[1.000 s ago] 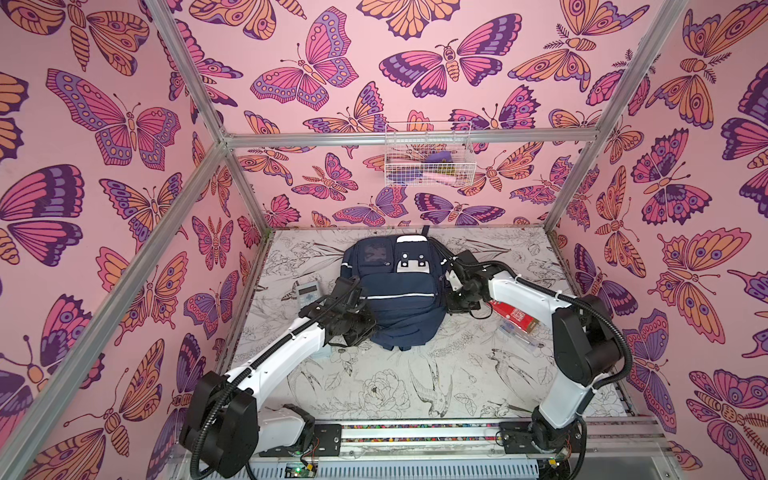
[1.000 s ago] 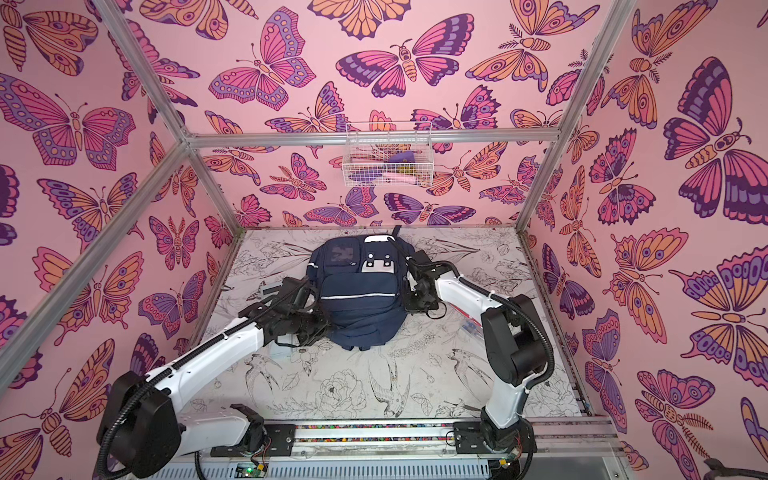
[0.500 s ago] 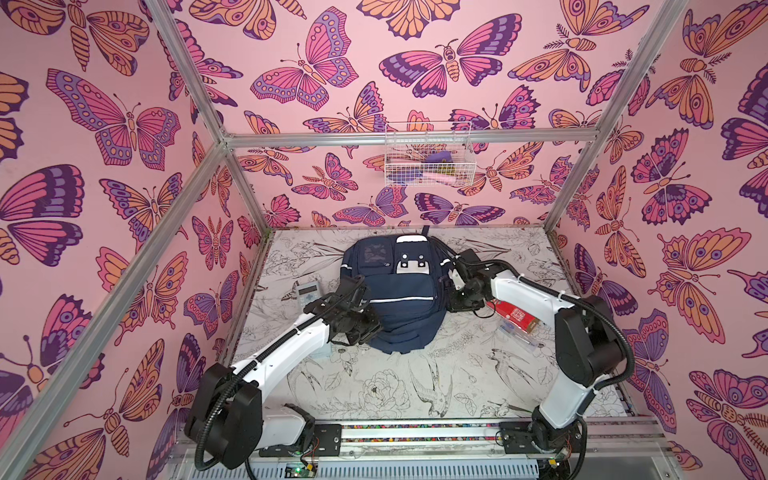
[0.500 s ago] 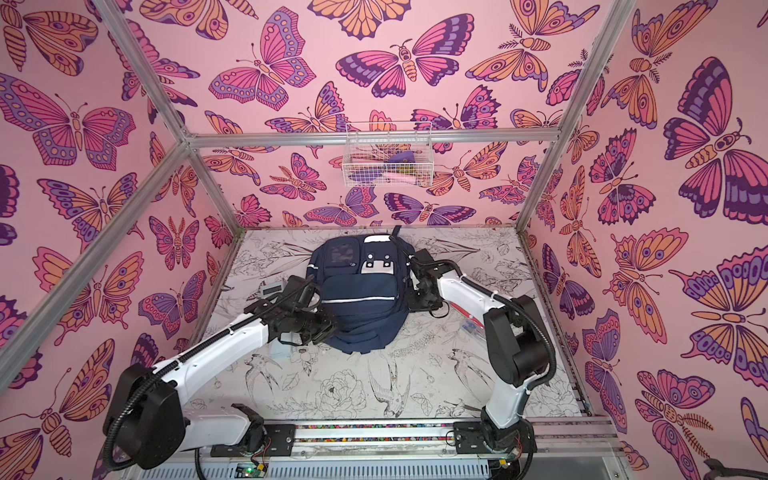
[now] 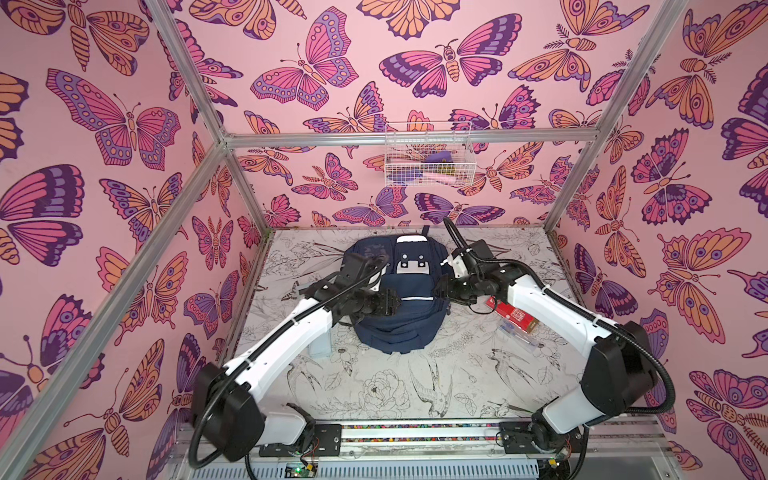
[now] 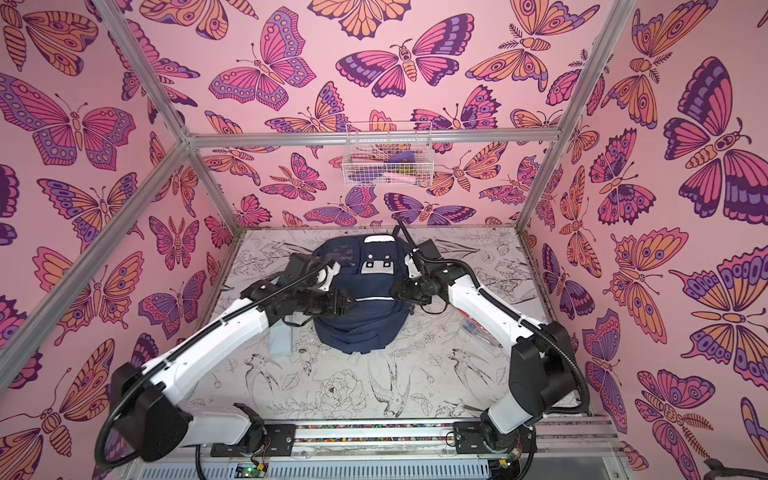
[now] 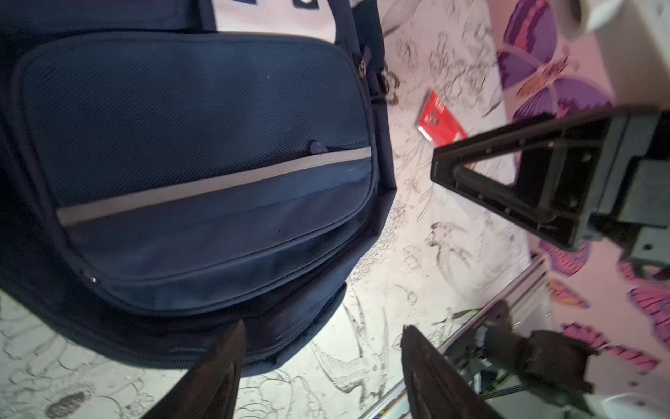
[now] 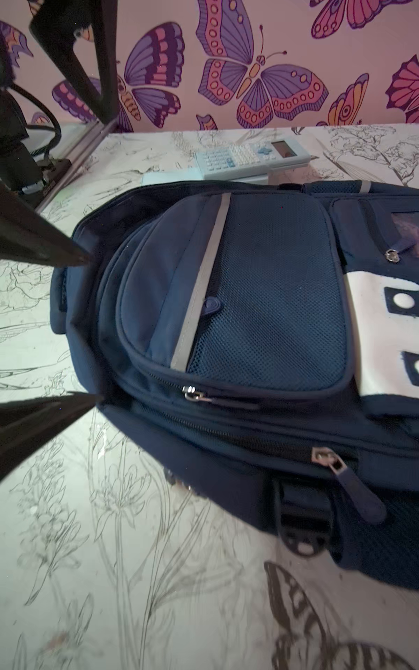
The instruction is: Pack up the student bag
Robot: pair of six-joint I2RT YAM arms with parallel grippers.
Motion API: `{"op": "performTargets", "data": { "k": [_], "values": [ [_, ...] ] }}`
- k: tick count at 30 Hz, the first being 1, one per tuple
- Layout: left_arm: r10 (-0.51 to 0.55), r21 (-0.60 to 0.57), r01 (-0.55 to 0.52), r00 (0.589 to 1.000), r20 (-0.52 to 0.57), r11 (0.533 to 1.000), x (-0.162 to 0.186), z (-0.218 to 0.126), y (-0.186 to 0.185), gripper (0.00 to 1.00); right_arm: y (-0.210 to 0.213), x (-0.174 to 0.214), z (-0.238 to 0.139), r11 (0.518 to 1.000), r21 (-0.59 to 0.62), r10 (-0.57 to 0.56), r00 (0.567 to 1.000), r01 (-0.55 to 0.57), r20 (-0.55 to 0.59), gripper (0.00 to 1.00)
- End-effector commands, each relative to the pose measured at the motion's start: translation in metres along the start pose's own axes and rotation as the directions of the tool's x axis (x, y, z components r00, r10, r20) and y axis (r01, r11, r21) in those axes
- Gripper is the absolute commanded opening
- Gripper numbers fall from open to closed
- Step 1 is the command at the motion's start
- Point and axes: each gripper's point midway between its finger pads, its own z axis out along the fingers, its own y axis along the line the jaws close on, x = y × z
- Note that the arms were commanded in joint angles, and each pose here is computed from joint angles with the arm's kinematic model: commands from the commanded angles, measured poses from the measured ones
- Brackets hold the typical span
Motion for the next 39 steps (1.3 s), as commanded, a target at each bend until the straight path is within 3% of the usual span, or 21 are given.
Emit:
{"op": "performTargets", "data": {
  "k": [1, 5, 9, 19, 22, 24, 26, 27, 33, 39],
  "values": [
    [0.198, -0.074, -0.211, 0.969, -0.147, 0.975, 0.018, 0.028, 0.015, 0.71, 0.006, -0.001, 0.016, 0.995, -0.038, 0.089, 0.995, -0.090, -0.034, 0.56],
    [0.300, -0.079, -0.325, 0.927, -0.227, 0.943, 0.025, 0.053, 0.011, 0.84, -0.011, -0.009, 0.018, 0.993, 0.048, 0.110, 0.994, -0.108, -0.022, 0.55],
    [0.372, -0.228, -0.433, 0.889, -0.268, 0.872, 0.020, 0.068, 0.031, 0.88, -0.025, -0.027, 0.009, 0.985, 0.053, 0.163, 0.987, -0.163, 0.010, 0.54],
    [0.389, -0.379, -0.484, 0.871, -0.302, 0.789, 0.003, 0.092, 0.051, 0.86, -0.045, -0.050, -0.004, 0.981, 0.088, 0.172, 0.984, -0.176, 0.044, 0.50],
    [0.405, -0.389, -0.493, 0.867, -0.290, 0.778, -0.001, 0.094, 0.049, 0.75, -0.052, -0.061, 0.000, 0.978, 0.089, 0.188, 0.982, -0.189, 0.029, 0.50],
    [0.407, -0.393, -0.496, 0.866, -0.291, 0.775, -0.001, 0.096, 0.051, 0.59, -0.058, -0.068, 0.004, 0.977, 0.105, 0.185, 0.983, -0.186, 0.024, 0.50],
    [0.408, -0.394, -0.494, 0.867, -0.285, 0.775, -0.001, 0.094, 0.051, 0.30, -0.062, -0.076, 0.010, 0.976, 0.111, 0.187, 0.982, -0.188, 0.018, 0.49],
    [0.407, -0.394, -0.491, 0.870, -0.280, 0.777, -0.001, 0.093, 0.050, 0.24, -0.064, -0.080, 0.014, 0.975, 0.110, 0.191, 0.981, -0.192, 0.016, 0.49],
    [0.425, -0.371, -0.495, 0.868, -0.257, 0.786, 0.003, 0.088, 0.047, 0.07, -0.066, -0.101, 0.038, 0.976, 0.078, 0.206, 0.978, -0.205, -0.007, 0.43],
    [0.422, -0.361, -0.491, 0.870, -0.257, 0.793, 0.007, 0.091, 0.047, 0.00, -0.074, -0.113, 0.067, 0.965, 0.052, 0.258, 0.966, -0.256, -0.030, 0.39]
  ]
}}
